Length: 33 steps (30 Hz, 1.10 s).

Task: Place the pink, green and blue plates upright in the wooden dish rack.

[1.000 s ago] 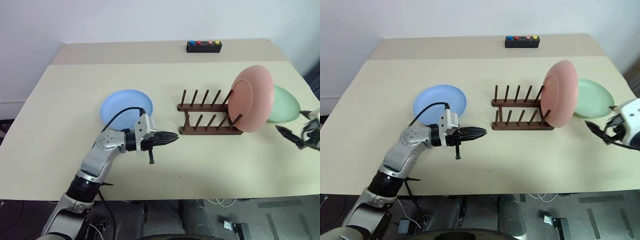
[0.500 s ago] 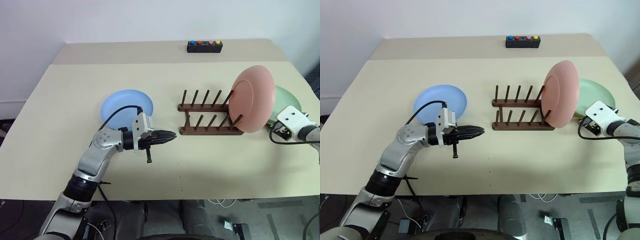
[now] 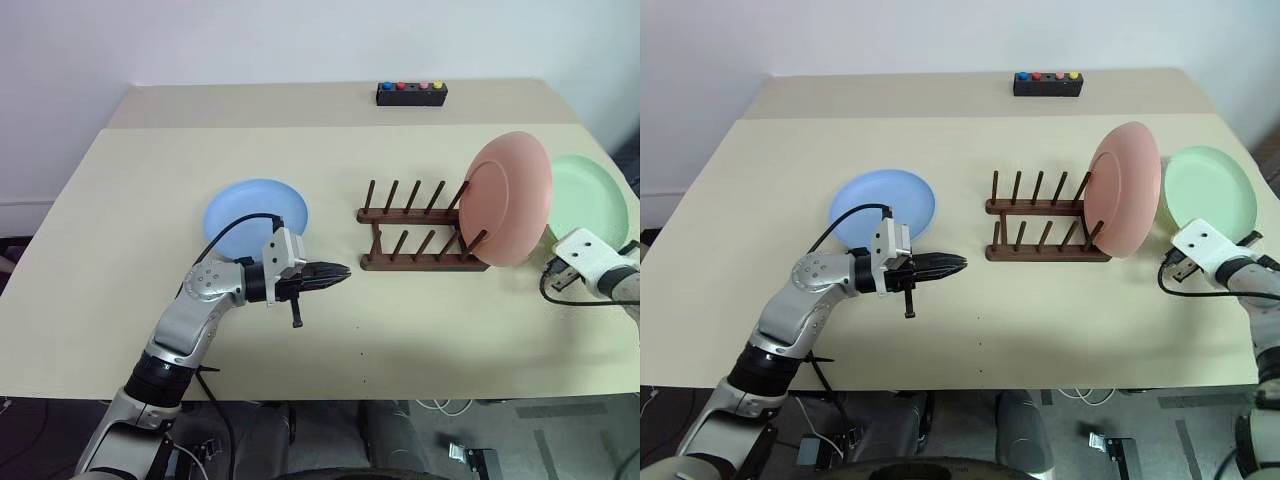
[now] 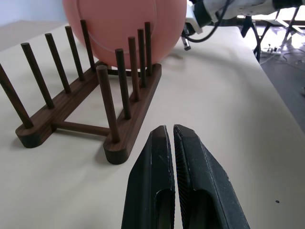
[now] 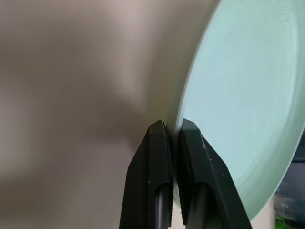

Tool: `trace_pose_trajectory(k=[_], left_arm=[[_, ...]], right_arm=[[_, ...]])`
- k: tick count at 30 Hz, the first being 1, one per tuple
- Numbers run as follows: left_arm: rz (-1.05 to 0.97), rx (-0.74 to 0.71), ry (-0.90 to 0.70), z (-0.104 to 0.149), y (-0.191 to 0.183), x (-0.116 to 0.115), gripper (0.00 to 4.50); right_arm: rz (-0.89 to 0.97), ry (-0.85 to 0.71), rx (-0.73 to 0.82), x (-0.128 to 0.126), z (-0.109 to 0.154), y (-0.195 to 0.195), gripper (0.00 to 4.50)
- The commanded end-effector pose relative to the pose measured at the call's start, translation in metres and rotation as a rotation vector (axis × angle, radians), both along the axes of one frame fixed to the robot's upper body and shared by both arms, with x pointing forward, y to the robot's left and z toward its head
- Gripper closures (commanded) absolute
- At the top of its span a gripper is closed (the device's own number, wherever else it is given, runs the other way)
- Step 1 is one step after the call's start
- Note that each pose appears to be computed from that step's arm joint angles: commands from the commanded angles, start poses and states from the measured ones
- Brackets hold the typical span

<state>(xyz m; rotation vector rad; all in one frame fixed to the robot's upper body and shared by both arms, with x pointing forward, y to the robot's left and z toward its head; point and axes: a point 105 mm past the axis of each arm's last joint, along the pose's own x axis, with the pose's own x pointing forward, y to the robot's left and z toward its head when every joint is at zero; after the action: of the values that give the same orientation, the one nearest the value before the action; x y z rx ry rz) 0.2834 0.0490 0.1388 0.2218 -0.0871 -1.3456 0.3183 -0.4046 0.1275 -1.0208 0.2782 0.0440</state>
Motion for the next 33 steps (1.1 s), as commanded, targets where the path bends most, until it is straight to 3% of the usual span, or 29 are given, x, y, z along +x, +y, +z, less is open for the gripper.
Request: trace_pose_trajectory(k=[1, 7, 11, 15, 18, 24, 33], left_arm=[[-0.015, -0.009, -0.035, 0.007, -0.003, -0.004, 4.35], [-0.02, -0.008, -0.032, 0.006, -0.004, 0.0, 4.35], [-0.012, -0.01, -0.04, 0.008, -0.003, 0.005, 4.35], [0.004, -0.017, -0.045, 0.011, 0.001, 0.009, 4.35], [0.01, -0.016, -0.046, 0.01, 0.004, 0.009, 4.35], [0.006, -0.013, -0.039, 0.005, 0.004, 0.002, 4.35], [-0.002, -0.01, -0.03, 0.003, 0.004, -0.001, 4.35]], right_arm=[[-0.005, -0.28, -0.082, -0.003, 0.085, 0.0, 4.46], [0.154, -0.559, -0.101, -0.017, 0.17, 0.051, 4.46], [0.359, -0.628, -0.042, -0.023, 0.2, 0.104, 4.46], [0.56, -0.628, 0.084, -0.029, 0.213, 0.153, 4.46], [0.708, -0.602, 0.25, -0.036, 0.218, 0.185, 4.46], [0.958, -0.396, 0.61, -0.054, 0.203, 0.232, 4.46], [1.016, -0.109, 0.995, -0.066, 0.167, 0.242, 4.46]])
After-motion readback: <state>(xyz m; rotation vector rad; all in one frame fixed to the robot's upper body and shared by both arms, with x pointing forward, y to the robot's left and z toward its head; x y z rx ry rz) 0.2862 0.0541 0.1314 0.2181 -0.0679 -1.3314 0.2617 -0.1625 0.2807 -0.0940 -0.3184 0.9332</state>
